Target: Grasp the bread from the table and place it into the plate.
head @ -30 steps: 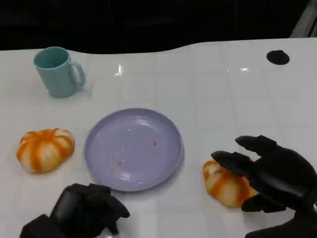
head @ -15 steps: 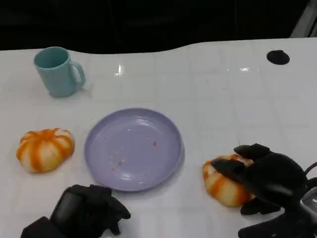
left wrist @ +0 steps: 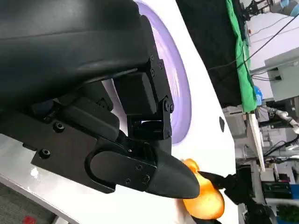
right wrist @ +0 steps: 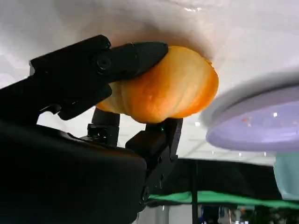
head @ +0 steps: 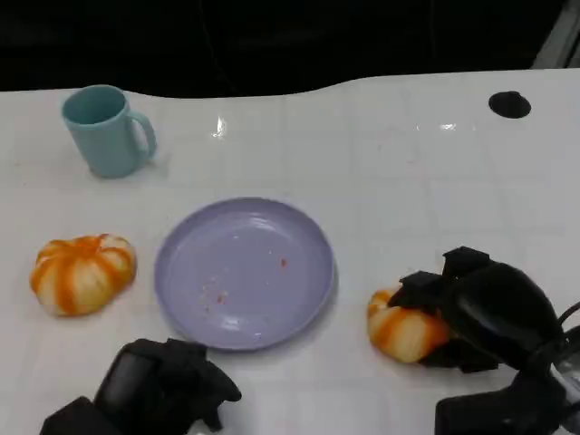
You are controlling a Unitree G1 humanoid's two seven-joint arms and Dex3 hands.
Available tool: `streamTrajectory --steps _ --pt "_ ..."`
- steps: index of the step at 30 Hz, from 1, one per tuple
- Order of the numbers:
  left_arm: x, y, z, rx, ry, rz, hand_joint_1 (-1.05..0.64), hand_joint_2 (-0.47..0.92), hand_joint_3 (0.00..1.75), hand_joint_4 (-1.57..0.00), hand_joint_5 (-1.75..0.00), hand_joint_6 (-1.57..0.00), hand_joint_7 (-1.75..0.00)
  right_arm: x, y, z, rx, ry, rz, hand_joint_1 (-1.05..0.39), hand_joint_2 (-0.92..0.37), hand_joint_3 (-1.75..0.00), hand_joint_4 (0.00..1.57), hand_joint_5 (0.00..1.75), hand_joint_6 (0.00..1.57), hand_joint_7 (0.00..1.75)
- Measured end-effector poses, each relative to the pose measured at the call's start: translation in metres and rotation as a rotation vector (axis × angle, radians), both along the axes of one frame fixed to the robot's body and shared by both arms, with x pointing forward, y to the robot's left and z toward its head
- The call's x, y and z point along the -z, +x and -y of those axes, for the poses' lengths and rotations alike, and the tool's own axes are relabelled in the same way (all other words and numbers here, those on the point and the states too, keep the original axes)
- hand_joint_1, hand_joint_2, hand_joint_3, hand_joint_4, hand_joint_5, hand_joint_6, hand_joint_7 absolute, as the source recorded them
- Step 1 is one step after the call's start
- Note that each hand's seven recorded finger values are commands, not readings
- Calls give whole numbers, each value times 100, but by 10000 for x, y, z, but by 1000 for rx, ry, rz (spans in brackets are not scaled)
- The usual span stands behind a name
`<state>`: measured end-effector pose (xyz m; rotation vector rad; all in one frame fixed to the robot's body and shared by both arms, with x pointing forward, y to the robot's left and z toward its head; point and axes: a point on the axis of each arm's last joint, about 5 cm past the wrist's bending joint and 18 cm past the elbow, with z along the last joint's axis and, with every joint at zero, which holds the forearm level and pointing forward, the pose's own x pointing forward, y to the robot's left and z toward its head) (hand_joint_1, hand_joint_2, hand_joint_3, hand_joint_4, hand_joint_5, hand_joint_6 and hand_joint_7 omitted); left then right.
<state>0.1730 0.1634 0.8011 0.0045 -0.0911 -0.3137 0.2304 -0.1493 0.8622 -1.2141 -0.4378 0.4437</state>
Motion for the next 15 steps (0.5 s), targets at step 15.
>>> streamTrajectory --steps 15 --pt "0 0 -13 -1 4 -1 -105 92 18 -122 -117 -135 -60 -36 25 -211 5 313 148 -16 -36 -126 94 175 73 169"
